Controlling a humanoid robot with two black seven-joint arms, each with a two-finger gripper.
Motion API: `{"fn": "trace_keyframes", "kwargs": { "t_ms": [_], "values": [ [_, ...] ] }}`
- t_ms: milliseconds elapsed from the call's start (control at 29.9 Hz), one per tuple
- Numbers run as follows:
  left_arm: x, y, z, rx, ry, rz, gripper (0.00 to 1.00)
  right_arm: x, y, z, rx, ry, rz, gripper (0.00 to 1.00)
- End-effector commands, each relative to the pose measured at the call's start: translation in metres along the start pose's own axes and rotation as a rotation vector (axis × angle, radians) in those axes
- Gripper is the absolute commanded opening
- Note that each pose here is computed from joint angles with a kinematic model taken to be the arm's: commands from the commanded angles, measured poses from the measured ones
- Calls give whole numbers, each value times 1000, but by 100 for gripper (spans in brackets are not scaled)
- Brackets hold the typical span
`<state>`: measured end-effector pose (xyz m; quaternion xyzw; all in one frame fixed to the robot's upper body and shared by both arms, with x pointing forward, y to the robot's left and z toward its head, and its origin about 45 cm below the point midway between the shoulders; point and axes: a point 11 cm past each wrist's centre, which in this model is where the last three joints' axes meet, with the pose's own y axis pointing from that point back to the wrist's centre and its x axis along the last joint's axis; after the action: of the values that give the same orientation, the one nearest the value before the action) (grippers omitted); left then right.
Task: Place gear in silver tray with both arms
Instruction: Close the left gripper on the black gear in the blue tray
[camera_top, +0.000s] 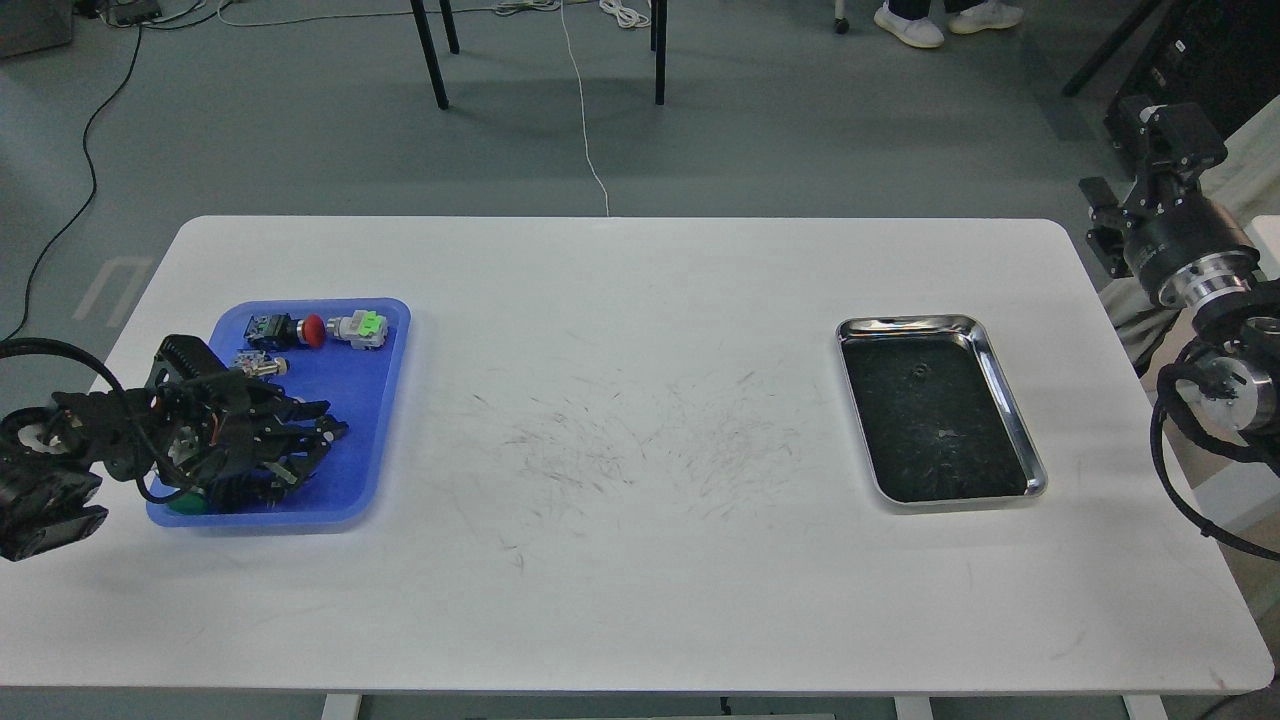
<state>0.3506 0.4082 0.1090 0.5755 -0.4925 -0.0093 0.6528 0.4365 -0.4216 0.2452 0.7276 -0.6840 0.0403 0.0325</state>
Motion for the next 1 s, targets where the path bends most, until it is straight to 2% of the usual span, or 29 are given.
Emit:
{"fn": "trace_keyframes", "kwargs": {
  "t_ms": [0, 134, 368, 468, 568, 735, 969],
  "values": [
    [-1, 0, 0, 0, 5, -2, 32, 0, 0, 0, -1, 0, 0, 95],
    [4, -2, 0, 9, 20, 19, 33, 1, 1, -1, 1, 4, -1, 95],
    [5, -1, -5, 23, 19, 26, 42, 1, 1, -1, 1, 2, -1, 95],
    [6, 0, -5, 26, 22, 29, 43, 1, 1, -1, 1, 3, -2, 95],
    [4, 0, -6, 27, 23, 24, 49, 0, 0, -1, 2, 3, -2, 95],
    [-7, -1, 0, 17, 39, 9, 49, 1, 2, 2, -6, 1, -1, 95],
    [-12, -1, 2, 14, 43, 2, 34, 1, 3, 3, -7, 2, -2, 95]
  ]
}}
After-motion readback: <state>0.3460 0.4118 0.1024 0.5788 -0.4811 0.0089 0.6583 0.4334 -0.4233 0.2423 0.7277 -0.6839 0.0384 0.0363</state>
